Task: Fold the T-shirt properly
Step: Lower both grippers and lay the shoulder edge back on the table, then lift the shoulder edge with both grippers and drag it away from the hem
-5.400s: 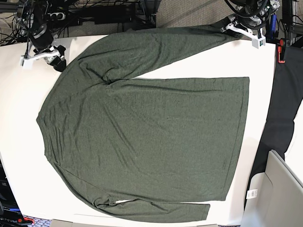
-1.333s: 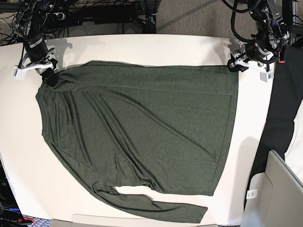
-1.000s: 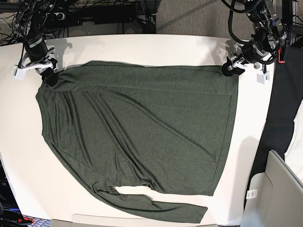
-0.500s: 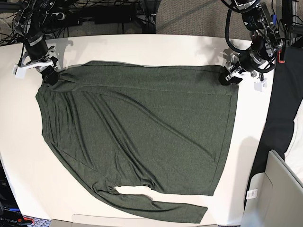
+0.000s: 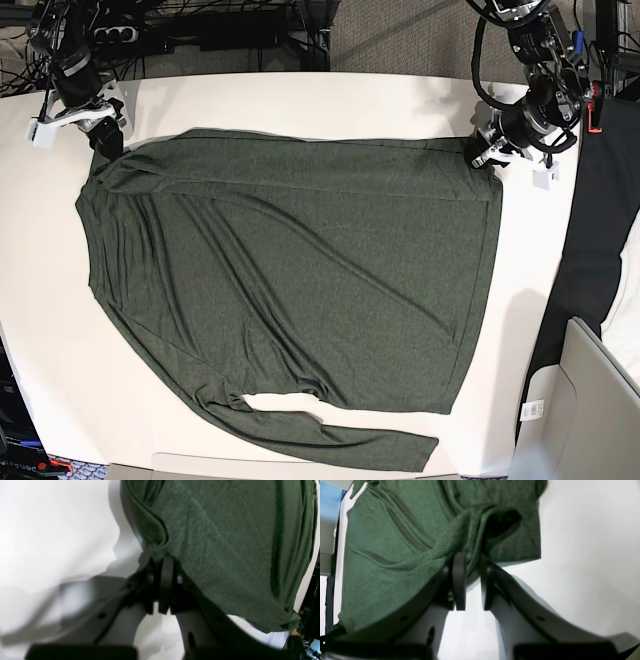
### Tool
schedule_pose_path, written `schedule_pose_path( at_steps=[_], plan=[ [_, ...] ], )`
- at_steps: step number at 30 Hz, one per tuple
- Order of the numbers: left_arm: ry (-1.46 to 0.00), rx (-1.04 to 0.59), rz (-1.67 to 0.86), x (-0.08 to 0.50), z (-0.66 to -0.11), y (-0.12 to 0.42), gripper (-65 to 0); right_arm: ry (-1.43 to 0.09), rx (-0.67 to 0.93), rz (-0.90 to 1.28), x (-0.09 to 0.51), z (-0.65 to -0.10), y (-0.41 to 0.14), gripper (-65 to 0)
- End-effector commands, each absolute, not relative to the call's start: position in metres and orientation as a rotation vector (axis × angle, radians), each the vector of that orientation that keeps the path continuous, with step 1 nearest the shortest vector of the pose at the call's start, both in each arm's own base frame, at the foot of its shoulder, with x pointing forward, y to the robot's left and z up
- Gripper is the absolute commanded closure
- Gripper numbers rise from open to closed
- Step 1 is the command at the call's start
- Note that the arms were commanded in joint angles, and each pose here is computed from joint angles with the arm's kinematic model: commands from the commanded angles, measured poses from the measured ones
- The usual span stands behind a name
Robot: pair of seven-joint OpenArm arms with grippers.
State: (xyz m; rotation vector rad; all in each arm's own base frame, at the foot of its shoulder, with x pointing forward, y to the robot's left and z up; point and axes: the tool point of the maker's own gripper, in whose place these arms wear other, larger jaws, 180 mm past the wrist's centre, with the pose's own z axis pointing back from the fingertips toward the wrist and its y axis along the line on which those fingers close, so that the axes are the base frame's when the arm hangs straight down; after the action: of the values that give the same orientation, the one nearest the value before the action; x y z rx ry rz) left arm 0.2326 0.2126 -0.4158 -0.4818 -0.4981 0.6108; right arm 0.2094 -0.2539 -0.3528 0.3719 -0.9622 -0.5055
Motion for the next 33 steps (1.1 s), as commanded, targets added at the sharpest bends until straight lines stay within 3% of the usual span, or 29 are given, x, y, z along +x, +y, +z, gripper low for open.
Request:
schedule_pose_path(
  at_steps=[1,8,24,33],
  plan=[
    [-0.48,-0.465,0.605,0.228,-0.416,0.216,-0.1,-1.008,0.372,-0.484,0.216,-0.34,-0.256,-11.2],
    [-0.464,-0.459,0.607,0.222,-0.419,0.217,-0.1,-0.948,0.322,-0.629,0.207,-0.36,-0.275,-11.3],
    [-0.465,-0.457,0.607,0.222,-0.419,0.217,-0.1,-0.88,0.348,-0.727,0.202,-0.391,-0.274,-32.4],
    [-0.463,-0.458,0.607,0.221,-0.419,0.217,-0.1,-0.896,0.394,-0.77,0.224,-0.397,-0.27,-34.2]
  ],
)
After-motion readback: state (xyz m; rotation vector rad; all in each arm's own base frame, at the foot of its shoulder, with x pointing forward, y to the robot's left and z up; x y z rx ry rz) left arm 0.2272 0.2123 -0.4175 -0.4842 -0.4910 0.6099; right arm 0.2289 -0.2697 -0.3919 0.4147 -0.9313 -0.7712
